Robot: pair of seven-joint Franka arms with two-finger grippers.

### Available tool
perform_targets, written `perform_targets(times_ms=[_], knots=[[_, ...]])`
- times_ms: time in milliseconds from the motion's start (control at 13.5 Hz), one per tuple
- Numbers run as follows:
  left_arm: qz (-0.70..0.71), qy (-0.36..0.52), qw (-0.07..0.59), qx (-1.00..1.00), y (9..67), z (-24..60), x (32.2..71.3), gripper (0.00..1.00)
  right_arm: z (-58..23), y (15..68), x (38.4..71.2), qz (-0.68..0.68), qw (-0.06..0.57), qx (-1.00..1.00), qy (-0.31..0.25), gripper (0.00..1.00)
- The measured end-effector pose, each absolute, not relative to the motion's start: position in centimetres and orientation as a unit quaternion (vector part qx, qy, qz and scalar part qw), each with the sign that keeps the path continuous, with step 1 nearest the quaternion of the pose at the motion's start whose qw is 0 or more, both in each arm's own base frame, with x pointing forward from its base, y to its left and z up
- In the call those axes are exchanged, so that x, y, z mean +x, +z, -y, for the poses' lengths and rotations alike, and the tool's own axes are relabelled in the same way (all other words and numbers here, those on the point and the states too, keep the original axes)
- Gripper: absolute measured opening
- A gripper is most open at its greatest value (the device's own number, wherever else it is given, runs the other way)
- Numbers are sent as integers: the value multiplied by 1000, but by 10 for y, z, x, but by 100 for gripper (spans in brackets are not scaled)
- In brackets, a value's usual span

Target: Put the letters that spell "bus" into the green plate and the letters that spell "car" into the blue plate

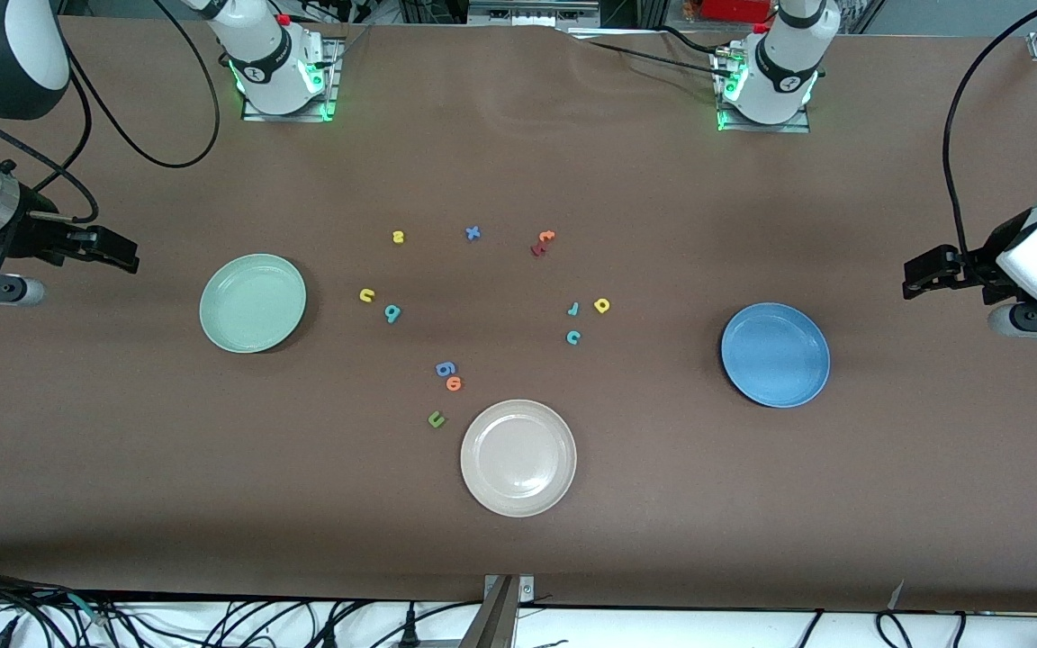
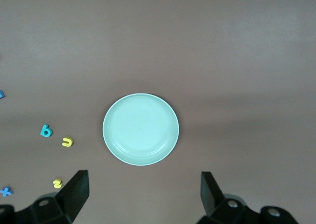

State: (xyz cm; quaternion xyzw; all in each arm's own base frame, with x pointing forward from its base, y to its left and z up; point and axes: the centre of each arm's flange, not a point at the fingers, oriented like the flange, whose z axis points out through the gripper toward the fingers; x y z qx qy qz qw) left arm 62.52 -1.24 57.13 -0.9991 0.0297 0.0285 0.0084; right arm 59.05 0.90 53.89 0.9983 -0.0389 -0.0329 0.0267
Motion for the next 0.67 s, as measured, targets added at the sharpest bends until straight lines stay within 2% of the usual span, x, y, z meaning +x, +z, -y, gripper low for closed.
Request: perform_targets(times_ms=[667], knots=[[-28, 29, 9, -999, 571, 10, 625, 100, -9, 537, 591, 39, 27, 998, -35, 100]])
